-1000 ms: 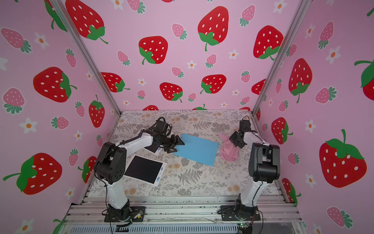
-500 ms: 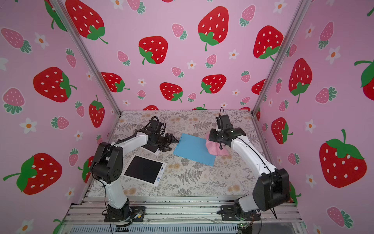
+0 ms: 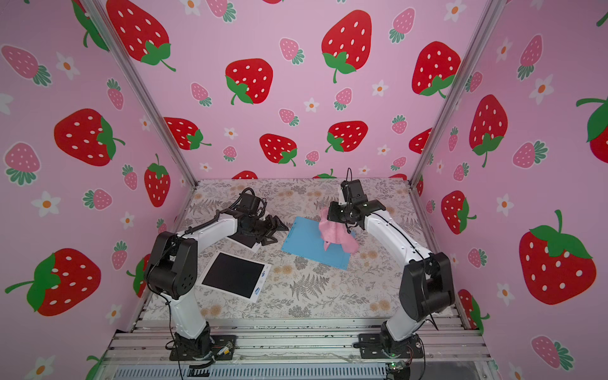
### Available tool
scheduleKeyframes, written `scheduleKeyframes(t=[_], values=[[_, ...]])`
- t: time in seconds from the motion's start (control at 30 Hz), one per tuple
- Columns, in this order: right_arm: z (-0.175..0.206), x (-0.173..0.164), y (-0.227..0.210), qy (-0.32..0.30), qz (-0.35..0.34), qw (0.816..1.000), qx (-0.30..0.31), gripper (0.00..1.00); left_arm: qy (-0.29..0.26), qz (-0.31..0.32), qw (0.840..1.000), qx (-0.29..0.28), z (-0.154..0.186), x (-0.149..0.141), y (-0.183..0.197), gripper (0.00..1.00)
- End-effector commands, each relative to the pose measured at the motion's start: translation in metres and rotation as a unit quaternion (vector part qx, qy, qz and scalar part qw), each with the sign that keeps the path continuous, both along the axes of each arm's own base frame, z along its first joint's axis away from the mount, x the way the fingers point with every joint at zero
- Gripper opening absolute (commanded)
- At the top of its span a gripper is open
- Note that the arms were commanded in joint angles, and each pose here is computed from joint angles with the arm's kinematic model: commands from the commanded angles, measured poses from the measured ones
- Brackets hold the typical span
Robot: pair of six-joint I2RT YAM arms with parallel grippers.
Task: Wipe the drawing tablet
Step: Wipe the dirt from the drawing tablet.
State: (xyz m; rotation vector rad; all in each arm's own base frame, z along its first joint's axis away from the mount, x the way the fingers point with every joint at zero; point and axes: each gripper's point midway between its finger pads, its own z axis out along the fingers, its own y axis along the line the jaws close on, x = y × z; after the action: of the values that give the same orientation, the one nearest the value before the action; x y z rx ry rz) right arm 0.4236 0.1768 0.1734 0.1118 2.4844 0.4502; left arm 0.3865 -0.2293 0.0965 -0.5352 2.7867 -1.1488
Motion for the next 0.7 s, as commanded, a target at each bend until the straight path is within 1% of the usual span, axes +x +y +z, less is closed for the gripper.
scheduleKeyframes(t=[0.0,0.07,0.13,0.23,0.33,0.37,0.5,0.53,0.57,0.6,0.63,0.67], values=[[-0.019,0.022,-0.011,0.005,-0.008,1.000,0.010,0.00,-0.007,-0.002,1.000,0.000,0.006,-0.005,0.003,0.73],[-0.037,0.024,-0.010,0.010,0.010,1.000,-0.005,0.00,-0.004,0.000,1.000,-0.001,0.004,-0.008,0.003,0.73],[-0.046,0.024,-0.009,-0.008,0.021,0.999,-0.024,0.00,-0.002,0.001,1.000,-0.001,0.003,-0.008,0.004,0.73],[-0.049,0.028,-0.016,-0.051,0.020,0.997,-0.055,0.00,-0.002,0.001,1.000,0.000,0.002,-0.008,0.005,0.73],[-0.052,0.033,-0.020,-0.082,0.014,0.994,-0.077,0.07,-0.002,-0.001,1.000,0.002,0.001,-0.008,0.005,0.73],[-0.056,0.034,-0.019,-0.086,0.015,0.993,-0.082,0.11,0.000,-0.001,1.000,0.003,0.000,-0.008,0.005,0.73],[-0.075,0.037,-0.006,-0.077,0.019,0.991,-0.105,0.39,0.002,-0.002,1.000,0.005,-0.002,-0.007,0.005,0.73],[-0.078,0.039,-0.004,-0.076,0.015,0.991,-0.108,0.45,0.003,-0.001,1.000,0.007,-0.003,-0.006,0.006,0.73],[-0.082,0.041,-0.003,-0.075,0.006,0.991,-0.107,0.49,0.003,-0.001,1.000,0.008,-0.003,-0.006,0.006,0.73],[-0.084,0.044,-0.003,-0.074,-0.006,0.992,-0.103,0.51,0.004,0.001,1.000,0.009,-0.004,-0.005,0.007,0.73],[-0.088,0.045,-0.003,-0.071,-0.015,0.992,-0.100,0.56,0.004,0.002,1.000,0.009,-0.004,-0.003,0.009,0.73],[-0.092,0.047,-0.004,-0.068,-0.026,0.993,-0.096,0.59,0.005,0.003,1.000,0.010,-0.005,-0.001,0.010,0.73]])
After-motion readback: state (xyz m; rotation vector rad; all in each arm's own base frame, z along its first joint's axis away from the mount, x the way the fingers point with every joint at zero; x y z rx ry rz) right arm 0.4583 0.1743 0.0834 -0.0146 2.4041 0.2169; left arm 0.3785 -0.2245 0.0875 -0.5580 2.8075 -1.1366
